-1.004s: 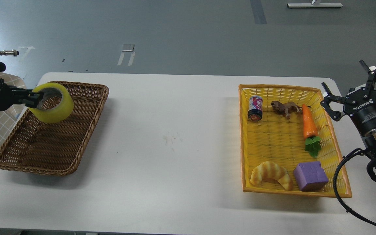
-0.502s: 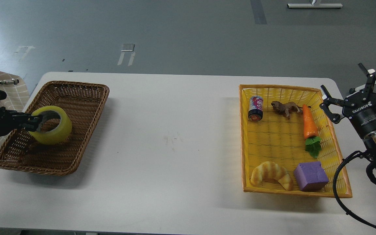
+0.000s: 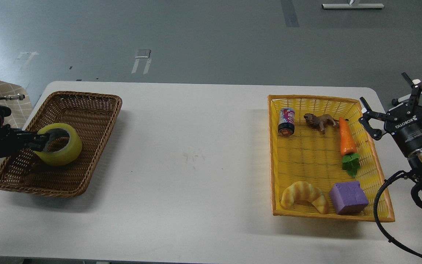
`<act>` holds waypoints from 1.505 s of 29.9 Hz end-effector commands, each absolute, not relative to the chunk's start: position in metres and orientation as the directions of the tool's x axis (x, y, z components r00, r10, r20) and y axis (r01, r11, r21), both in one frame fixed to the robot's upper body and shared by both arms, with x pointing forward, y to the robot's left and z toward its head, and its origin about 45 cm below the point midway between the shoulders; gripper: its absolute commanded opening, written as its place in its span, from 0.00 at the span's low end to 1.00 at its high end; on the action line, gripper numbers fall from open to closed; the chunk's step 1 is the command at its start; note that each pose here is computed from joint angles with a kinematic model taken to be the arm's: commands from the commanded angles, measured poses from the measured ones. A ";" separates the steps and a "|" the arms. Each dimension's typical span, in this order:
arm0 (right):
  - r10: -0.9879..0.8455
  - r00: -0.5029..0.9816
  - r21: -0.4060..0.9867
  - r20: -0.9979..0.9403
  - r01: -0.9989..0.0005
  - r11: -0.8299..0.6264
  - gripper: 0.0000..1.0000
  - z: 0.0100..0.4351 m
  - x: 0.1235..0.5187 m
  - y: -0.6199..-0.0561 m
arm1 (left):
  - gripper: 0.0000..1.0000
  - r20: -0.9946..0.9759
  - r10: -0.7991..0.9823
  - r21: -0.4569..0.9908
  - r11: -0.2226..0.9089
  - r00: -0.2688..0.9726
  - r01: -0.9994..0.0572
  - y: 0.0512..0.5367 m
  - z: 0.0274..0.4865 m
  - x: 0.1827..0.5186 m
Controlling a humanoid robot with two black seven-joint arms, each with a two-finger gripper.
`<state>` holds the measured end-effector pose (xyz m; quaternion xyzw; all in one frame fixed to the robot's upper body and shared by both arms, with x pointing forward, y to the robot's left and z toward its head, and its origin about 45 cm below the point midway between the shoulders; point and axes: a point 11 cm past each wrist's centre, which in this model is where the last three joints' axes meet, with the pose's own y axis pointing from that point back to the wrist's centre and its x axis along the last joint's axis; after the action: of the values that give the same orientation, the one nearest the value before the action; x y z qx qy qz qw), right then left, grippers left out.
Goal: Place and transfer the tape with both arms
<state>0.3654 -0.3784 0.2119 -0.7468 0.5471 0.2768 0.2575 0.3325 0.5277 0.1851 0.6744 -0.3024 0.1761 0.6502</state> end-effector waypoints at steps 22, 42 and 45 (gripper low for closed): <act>-0.672 0.248 -0.082 -0.698 -0.960 -0.269 1.00 0.211 0.365 -0.377 | 0.79 0.761 0.031 0.635 0.166 0.648 -0.754 0.507 0.220 0.360; -0.669 0.283 -0.129 -0.687 -0.954 -0.272 1.00 0.229 0.376 -0.375 | 0.98 0.612 0.723 0.066 0.357 0.320 -0.932 0.430 0.374 0.454; -0.673 0.301 -0.146 -0.676 -0.950 -0.278 1.00 0.238 0.381 -0.374 | 0.98 0.529 0.769 0.017 0.413 0.359 -0.911 0.411 0.383 0.461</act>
<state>0.3768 -0.3753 0.2304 -0.7538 0.5383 0.2600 0.2727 0.4553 0.4267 0.3743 0.2044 -0.2473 0.5239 0.7891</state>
